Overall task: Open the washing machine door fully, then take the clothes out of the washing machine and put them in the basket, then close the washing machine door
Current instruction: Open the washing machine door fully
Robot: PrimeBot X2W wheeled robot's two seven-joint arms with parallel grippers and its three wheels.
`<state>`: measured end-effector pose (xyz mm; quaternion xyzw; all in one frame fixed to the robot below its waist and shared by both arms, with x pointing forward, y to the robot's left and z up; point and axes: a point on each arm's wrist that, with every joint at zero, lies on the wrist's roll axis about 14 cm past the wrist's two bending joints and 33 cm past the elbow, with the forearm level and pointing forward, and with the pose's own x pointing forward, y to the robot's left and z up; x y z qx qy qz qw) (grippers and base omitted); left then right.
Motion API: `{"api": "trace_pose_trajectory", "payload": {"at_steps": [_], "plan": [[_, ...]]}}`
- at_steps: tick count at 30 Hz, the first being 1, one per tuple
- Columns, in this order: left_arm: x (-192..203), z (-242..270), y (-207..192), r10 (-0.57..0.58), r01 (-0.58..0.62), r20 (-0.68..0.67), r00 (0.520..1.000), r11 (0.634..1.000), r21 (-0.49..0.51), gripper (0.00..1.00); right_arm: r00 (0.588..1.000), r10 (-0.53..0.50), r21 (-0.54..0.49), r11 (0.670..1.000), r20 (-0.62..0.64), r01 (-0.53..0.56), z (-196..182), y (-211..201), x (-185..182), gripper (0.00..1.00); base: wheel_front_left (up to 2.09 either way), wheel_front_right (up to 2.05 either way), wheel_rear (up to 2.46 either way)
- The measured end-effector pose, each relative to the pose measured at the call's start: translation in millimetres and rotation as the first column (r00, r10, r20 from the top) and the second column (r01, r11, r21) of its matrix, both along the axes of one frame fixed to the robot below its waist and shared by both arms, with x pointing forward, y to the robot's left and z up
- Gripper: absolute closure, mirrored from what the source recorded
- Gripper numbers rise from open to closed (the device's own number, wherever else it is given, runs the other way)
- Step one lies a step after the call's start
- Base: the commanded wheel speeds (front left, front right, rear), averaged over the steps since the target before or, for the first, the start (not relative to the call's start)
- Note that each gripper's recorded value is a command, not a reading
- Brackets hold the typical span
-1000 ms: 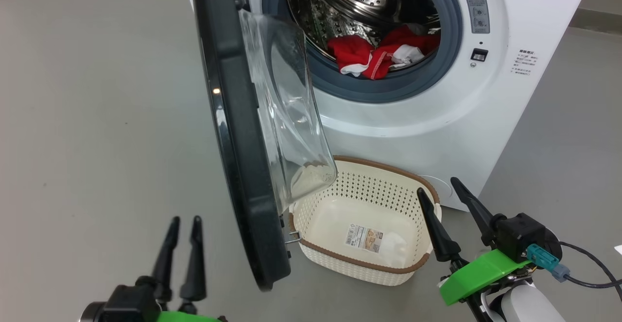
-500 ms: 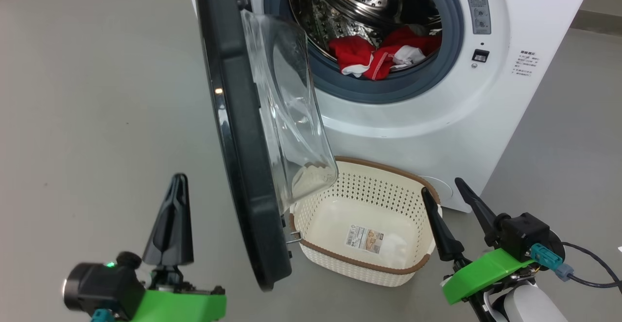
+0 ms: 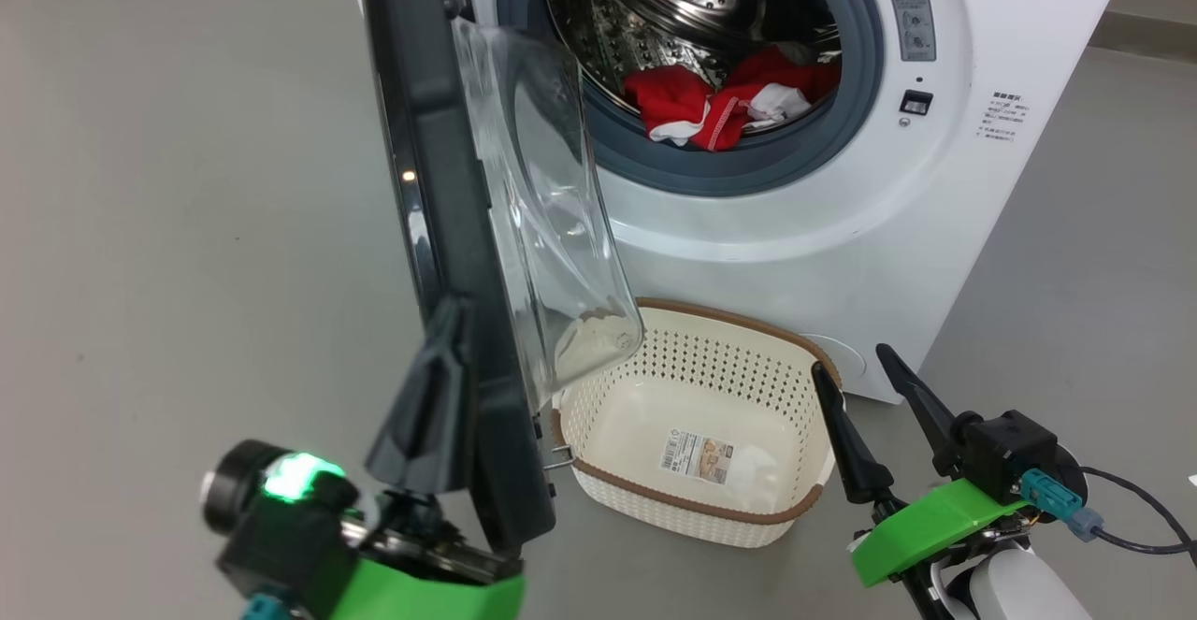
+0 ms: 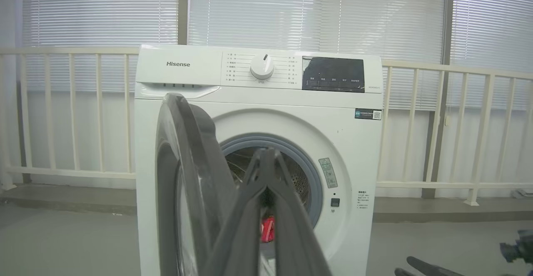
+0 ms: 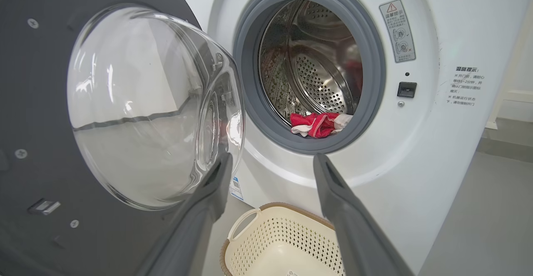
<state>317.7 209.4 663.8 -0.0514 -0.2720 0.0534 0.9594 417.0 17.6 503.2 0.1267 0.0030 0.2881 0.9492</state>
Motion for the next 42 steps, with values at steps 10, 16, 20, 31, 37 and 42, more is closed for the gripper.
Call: {"api": "trace_pose_trajectory", "payload": {"at_steps": [10, 16, 20, 31, 37, 42], "plan": [[19, -38, -45, -0.135, 0.142, -0.181, 0.974, 0.989, 0.026, 1.00, 1.000, -0.004, -0.002, 1.000, -0.015, 0.004, -6, -2, 1, 0.00, 0.00, 0.00, 0.00], [26, -70, -53, -0.158, 0.165, -0.304, 0.939, 0.986, -0.005, 1.00, 1.000, -0.008, -0.002, 1.000, -0.020, 0.008, -8, -3, 2, 0.00, 0.00, 0.00, 0.00], [29, -87, -54, -0.168, 0.169, -0.360, 0.918, 0.985, -0.030, 1.00, 1.000, -0.013, -0.002, 1.000, -0.024, 0.013, -9, -5, 3, 0.00, 0.00, 0.00, 0.00], [30, -104, -38, -0.115, 0.097, -0.414, 0.903, 0.993, -0.064, 1.00, 0.999, -0.016, 0.000, 1.000, -0.027, 0.016, -11, -5, 5, 0.00, 0.00, 0.00, 0.00], [28, -103, -28, -0.085, 0.063, -0.412, 0.907, 0.996, -0.068, 1.00, 0.999, -0.020, 0.002, 1.000, -0.026, 0.020, -10, -5, 7, 0.00, 0.00, 0.00, 0.00], [25, -101, -18, -0.053, 0.027, -0.409, 0.911, 0.997, -0.069, 1.00, 1.000, -0.013, 0.003, 1.000, -0.027, 0.013, -10, -2, 7, 0.00, 0.00, 0.00, 0.00]]}}
